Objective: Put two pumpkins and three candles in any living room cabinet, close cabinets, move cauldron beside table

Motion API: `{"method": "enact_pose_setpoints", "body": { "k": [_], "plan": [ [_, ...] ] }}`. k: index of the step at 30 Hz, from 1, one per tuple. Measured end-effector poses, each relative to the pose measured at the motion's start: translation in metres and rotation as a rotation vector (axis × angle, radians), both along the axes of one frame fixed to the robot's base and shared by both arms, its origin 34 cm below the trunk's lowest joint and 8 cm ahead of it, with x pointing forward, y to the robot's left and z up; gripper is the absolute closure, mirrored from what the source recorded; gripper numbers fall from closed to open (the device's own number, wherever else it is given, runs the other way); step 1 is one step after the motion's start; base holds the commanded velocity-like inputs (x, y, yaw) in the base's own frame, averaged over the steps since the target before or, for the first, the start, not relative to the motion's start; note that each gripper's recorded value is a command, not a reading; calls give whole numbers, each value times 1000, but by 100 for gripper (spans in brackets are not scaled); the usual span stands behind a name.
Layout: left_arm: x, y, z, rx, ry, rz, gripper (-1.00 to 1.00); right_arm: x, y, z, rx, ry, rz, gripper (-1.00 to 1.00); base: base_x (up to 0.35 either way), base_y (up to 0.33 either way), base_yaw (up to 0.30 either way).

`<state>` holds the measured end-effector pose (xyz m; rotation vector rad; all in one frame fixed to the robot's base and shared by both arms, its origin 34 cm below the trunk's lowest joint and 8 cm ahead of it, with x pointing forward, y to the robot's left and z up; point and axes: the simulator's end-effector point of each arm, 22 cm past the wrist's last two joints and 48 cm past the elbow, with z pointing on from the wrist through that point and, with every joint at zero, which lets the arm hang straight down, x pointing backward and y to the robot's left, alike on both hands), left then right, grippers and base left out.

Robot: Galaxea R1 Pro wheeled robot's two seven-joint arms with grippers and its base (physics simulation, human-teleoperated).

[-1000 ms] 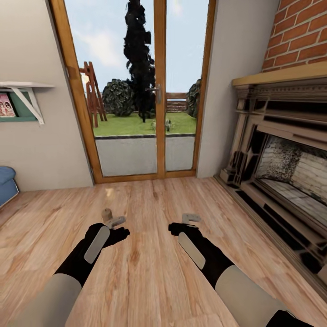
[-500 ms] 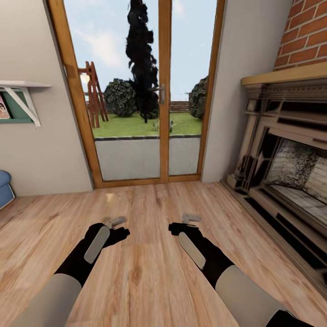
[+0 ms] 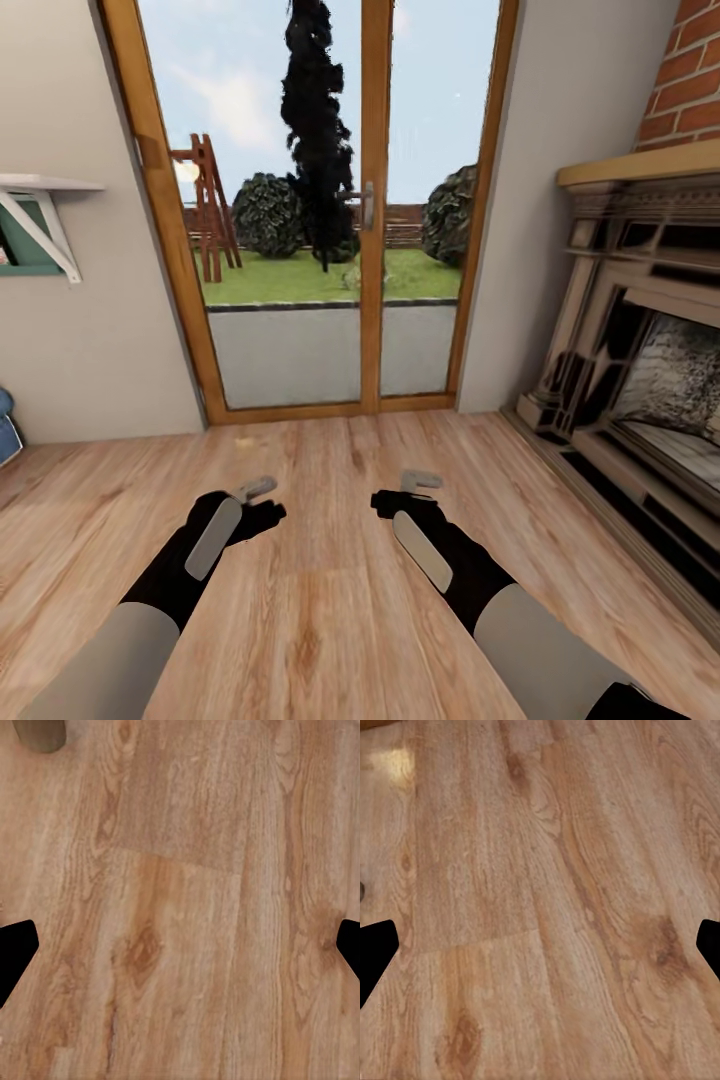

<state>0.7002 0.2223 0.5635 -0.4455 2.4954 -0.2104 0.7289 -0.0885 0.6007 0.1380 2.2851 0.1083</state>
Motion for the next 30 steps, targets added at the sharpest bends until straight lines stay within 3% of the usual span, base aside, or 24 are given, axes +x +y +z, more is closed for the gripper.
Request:
{"method": "enact_pose_setpoints", "body": {
  "k": [7, 30],
  "plan": [
    [0, 1, 0, 1, 0, 1, -100, 0, 1, 0, 0, 0, 1, -100, 313, 129, 162],
    [0, 1, 0, 1, 0, 1, -100, 0, 1, 0, -2, 1, 1, -100, 292, 163, 9]
  ]
}}
